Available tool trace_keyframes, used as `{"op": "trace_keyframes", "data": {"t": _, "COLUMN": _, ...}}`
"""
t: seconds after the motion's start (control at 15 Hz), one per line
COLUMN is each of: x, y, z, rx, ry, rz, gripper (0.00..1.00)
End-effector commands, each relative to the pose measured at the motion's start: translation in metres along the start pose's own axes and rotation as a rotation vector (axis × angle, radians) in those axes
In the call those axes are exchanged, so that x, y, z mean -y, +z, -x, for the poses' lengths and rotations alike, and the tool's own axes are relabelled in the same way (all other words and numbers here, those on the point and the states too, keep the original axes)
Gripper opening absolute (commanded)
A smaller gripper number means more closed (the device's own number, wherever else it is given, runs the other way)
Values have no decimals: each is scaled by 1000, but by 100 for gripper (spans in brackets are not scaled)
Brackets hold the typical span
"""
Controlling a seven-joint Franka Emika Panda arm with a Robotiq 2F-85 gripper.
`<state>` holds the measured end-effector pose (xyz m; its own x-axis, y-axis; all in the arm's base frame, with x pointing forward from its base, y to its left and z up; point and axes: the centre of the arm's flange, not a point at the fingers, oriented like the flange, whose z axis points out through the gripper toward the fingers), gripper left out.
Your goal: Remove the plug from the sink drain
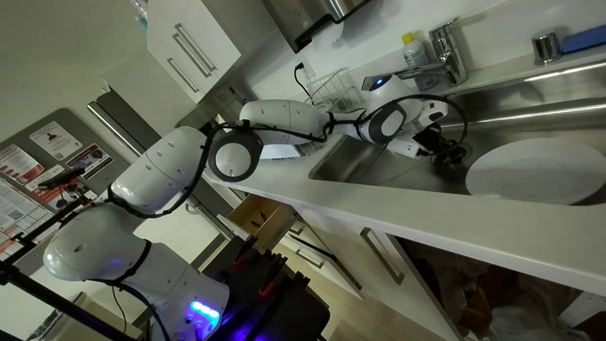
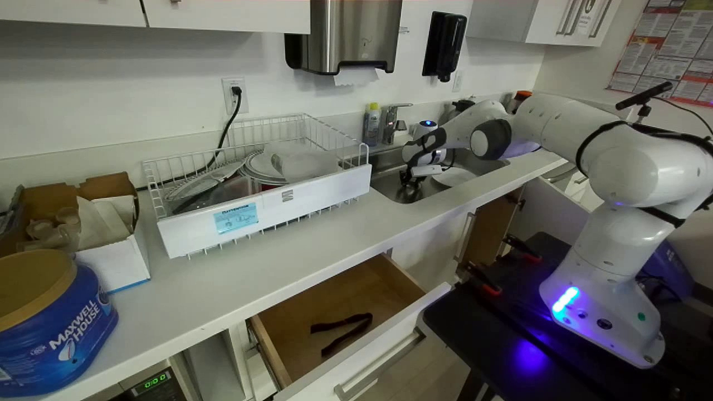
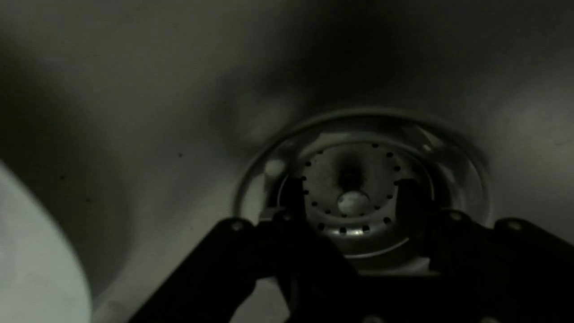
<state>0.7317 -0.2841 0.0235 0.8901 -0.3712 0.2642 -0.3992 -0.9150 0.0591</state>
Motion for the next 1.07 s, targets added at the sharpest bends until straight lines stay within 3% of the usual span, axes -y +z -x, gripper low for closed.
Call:
{"op": "trace_keyframes", "data": {"t": 0.0, "x": 5, "y": 20, "z": -25, "rx": 15, "ry": 12, "rz": 29, "gripper": 42}}
{"op": "trace_keyframes", "data": {"t": 0.07, "x": 5, "y": 20, "z": -25, "rx": 15, "ry": 13, "rz": 28, "gripper": 30}}
{"op": "trace_keyframes", "data": {"t": 0.33, "x": 6, "y": 19, "z": -25, "rx": 14, "ry": 12, "rz": 28, "gripper": 1}}
{"op": "trace_keyframes", "data": {"t": 0.67, "x": 6, "y": 10, "z": -23, "rx": 12, "ry": 15, "rz": 33, "gripper": 5}}
{"op": "trace_keyframes", "data": {"t": 1.0, "x": -6, "y": -53, "z": -4, "rx": 8, "ry": 4, "rz": 10, "gripper": 5}}
